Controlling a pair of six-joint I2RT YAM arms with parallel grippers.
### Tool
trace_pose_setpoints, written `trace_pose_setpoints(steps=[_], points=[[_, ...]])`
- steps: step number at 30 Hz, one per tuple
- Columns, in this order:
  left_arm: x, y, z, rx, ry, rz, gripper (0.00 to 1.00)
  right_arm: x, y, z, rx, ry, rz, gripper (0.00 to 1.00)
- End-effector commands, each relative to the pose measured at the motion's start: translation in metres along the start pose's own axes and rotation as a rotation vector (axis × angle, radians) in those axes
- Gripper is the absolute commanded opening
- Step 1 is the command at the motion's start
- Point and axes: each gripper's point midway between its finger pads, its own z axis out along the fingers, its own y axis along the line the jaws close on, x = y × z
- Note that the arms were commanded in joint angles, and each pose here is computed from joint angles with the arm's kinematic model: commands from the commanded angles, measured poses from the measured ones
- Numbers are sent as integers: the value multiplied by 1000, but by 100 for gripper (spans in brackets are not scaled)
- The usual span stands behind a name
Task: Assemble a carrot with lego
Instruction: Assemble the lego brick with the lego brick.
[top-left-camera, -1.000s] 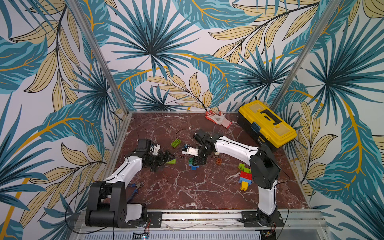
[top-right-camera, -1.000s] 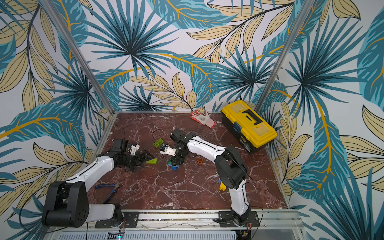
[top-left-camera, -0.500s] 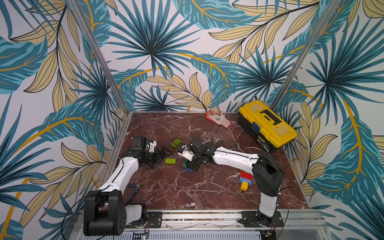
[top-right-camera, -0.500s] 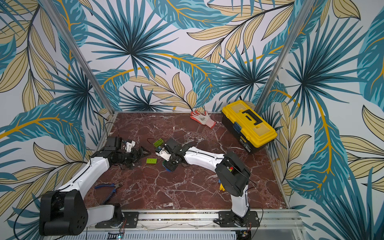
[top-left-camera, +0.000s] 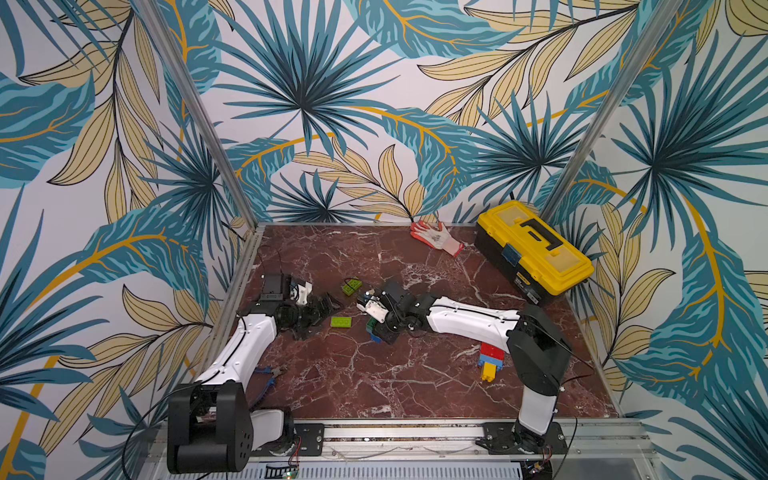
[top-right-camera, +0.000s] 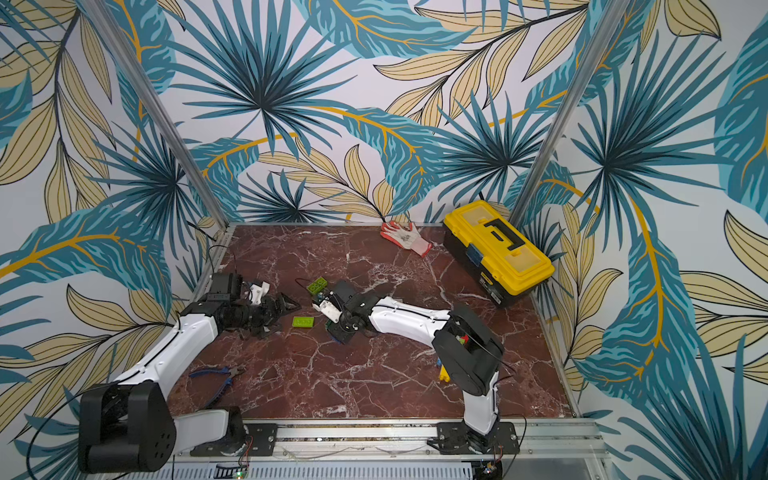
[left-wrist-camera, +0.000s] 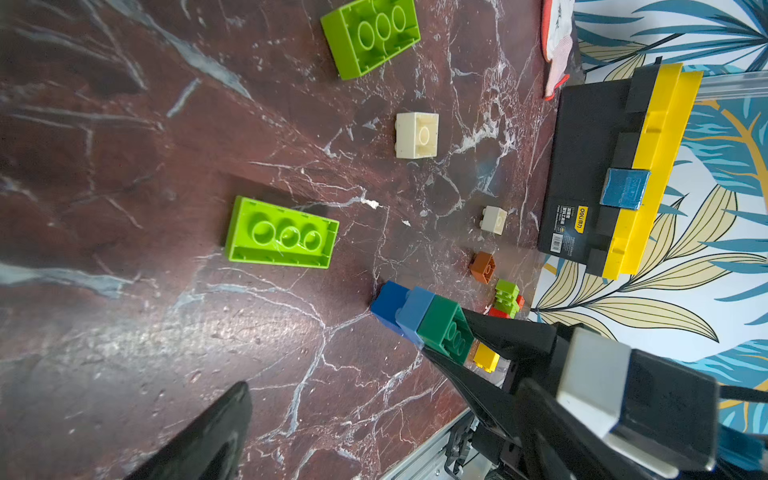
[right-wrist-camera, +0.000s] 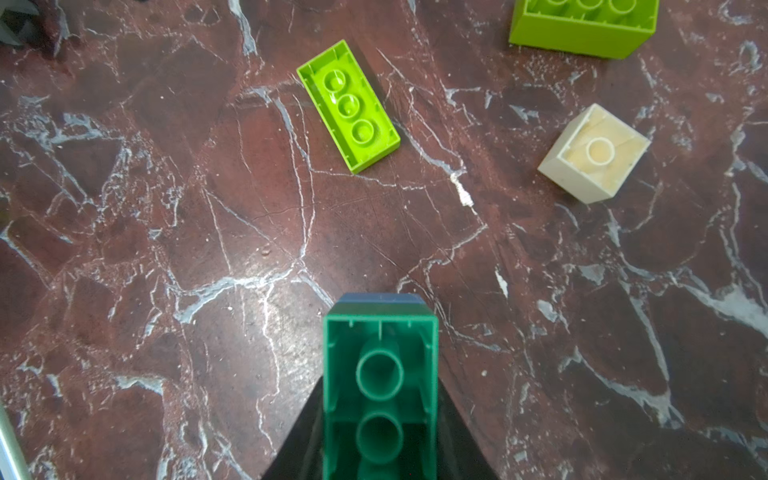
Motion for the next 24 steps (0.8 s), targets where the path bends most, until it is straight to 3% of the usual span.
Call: trace_pose_setpoints(steps=[1, 16, 19, 20, 21, 24], points=[[-4, -9, -9, 24, -24, 37, 99, 86, -5, 22, 28, 294, 18, 33], [-4, -10, -12, 27, -31, 42, 99, 51, -3, 13, 9, 201, -1, 58], [-4, -11, -13, 29, -32, 43, 99, 45, -2, 8, 4, 161, 1, 69], [-4, -11, -12, 29, -32, 43, 99, 43, -2, 6, 6, 146, -3, 78], [-4, -11, -13, 29, -33, 43, 99, 41, -2, 3, 9, 129, -5, 99], [-5, -10, -13, 28, -36, 43, 99, 27, -2, -16, 15, 51, -20, 99]])
